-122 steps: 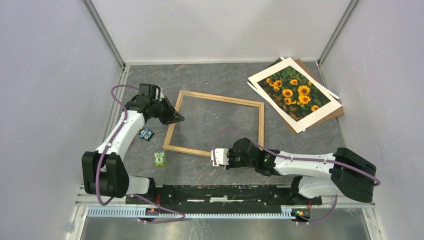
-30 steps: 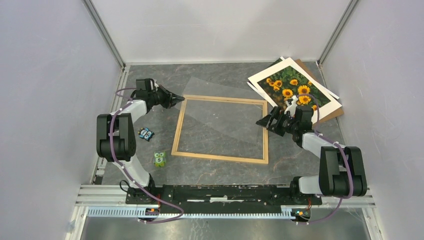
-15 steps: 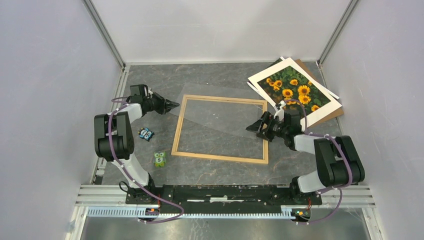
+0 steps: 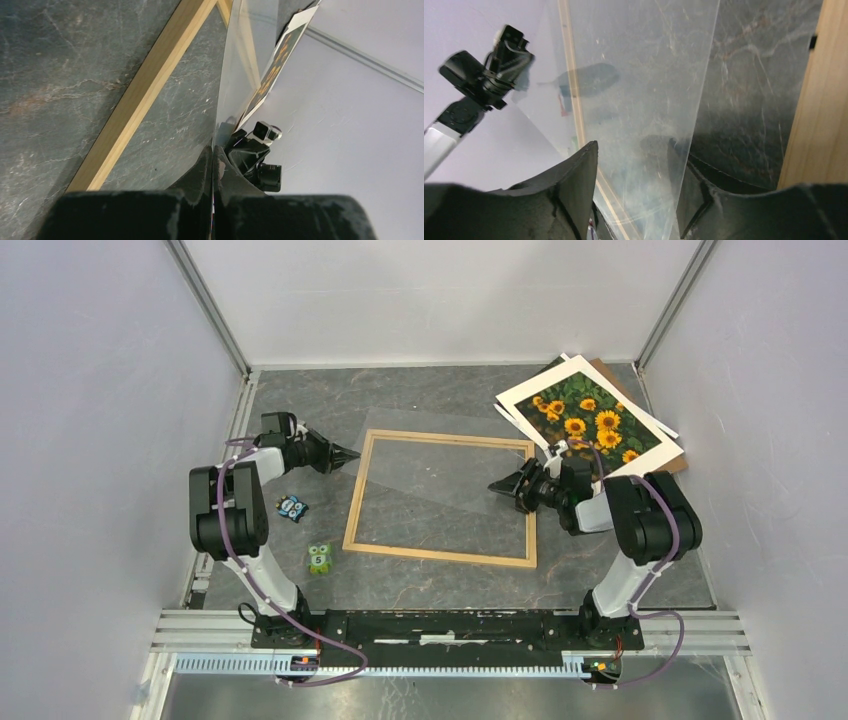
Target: Put the photo into the frame
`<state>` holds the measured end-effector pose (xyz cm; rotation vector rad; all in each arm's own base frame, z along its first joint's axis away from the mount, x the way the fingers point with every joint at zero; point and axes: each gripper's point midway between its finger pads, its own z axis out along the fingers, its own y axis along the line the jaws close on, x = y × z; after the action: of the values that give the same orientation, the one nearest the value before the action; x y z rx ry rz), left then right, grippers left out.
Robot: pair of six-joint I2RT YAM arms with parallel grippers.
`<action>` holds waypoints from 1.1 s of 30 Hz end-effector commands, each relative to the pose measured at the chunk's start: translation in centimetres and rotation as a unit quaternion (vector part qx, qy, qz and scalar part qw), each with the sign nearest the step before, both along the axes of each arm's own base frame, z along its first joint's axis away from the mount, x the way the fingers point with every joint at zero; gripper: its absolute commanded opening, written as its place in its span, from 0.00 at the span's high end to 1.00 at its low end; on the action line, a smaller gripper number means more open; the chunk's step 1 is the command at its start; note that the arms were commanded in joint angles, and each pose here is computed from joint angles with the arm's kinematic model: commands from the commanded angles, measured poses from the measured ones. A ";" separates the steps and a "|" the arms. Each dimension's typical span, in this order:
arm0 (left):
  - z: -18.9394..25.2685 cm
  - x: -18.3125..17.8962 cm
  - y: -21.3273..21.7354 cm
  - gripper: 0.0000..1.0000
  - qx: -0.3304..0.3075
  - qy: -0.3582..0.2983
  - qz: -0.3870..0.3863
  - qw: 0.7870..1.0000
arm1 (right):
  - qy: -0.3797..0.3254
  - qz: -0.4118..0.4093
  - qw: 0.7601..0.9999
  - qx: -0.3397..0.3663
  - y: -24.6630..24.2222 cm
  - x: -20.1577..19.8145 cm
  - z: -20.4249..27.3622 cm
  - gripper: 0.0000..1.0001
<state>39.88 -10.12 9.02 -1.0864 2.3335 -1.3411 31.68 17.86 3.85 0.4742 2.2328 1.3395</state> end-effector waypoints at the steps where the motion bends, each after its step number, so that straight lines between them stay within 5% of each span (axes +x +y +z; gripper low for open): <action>1: 0.1 -0.6 -0.1 0.98 0.007 -0.009 -0.044 0.999 | -0.075 -0.005 0.996 0.044 0.3 3.1 3.5 0.45; 6: -0.2 -1.0 0.4 0.98 0.047 -0.023 -0.068 0.996 | -0.096 0.010 0.995 0.016 -0.1 3.8 3.1 0.72; 11: 0.0 -2.5 1.1 0.80 0.101 -0.030 -0.092 0.990 | -0.108 0.052 0.993 0.007 0.2 2.0 3.5 1.00; 19: -0.3 -4.1 2.6 0.41 0.168 -0.029 -0.093 0.981 | -0.075 0.108 0.991 -0.004 0.3 -1.2 2.4 1.00; 26: -1.1 -4.7 4.0 0.28 0.233 -0.020 -0.090 0.968 | -0.047 0.125 0.991 -0.033 -0.2 -3.7 1.4 1.00; 33: -2.4 -4.8 2.3 0.21 0.235 -0.010 -0.118 0.965 | -0.064 0.082 0.994 -0.022 -0.5 -4.1 2.3 1.00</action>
<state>35.10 -7.55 7.01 -0.7467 2.6123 -0.8251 27.52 17.44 5.03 0.1854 2.3056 1.3566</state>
